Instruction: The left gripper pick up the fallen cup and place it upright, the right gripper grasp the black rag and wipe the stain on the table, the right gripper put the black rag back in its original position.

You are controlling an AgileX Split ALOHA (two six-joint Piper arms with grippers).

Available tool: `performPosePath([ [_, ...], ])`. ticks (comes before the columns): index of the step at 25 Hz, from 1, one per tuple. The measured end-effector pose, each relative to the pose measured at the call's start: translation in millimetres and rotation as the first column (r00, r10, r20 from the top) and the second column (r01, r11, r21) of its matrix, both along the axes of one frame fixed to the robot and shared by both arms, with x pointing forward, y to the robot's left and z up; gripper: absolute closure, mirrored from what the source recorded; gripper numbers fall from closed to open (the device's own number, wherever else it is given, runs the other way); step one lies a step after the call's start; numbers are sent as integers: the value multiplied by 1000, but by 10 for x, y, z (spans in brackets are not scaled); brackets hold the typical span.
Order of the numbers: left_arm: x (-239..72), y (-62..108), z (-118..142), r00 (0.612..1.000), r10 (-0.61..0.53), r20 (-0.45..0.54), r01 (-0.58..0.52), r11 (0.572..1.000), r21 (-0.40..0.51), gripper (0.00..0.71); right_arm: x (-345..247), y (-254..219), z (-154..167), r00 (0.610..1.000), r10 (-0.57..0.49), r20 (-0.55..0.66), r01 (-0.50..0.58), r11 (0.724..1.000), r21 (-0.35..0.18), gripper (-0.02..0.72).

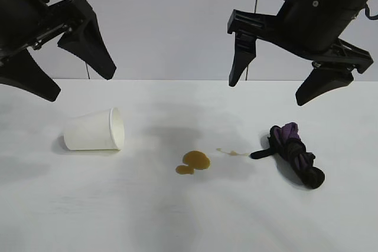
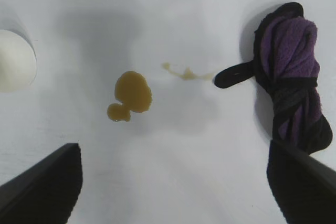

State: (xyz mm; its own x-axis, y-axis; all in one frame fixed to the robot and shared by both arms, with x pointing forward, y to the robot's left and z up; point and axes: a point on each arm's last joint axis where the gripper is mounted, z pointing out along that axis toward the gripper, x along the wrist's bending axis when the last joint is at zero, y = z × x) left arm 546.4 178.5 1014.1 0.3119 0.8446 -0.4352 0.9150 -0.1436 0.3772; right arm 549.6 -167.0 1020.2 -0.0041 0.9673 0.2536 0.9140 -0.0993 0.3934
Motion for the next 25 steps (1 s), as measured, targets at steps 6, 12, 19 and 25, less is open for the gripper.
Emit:
performPosePath([
  [6,0,0,0,1000,0,0,0,1000,0,17,0,0,0,1000,0,0,0,1000,0,43],
  [12,0,0,0,1000,0,0,0,1000,0,17,0,0,0,1000,0,0,0,1000,0,43],
  [19,0,0,0,1000,0,0,0,1000,0,17,0,0,0,1000,0,0,0,1000,0,43],
  [25,9,2,2,1000,5,10,-5,1000,1,17,1,0,0,1000,0,1,0,1000,0,43],
])
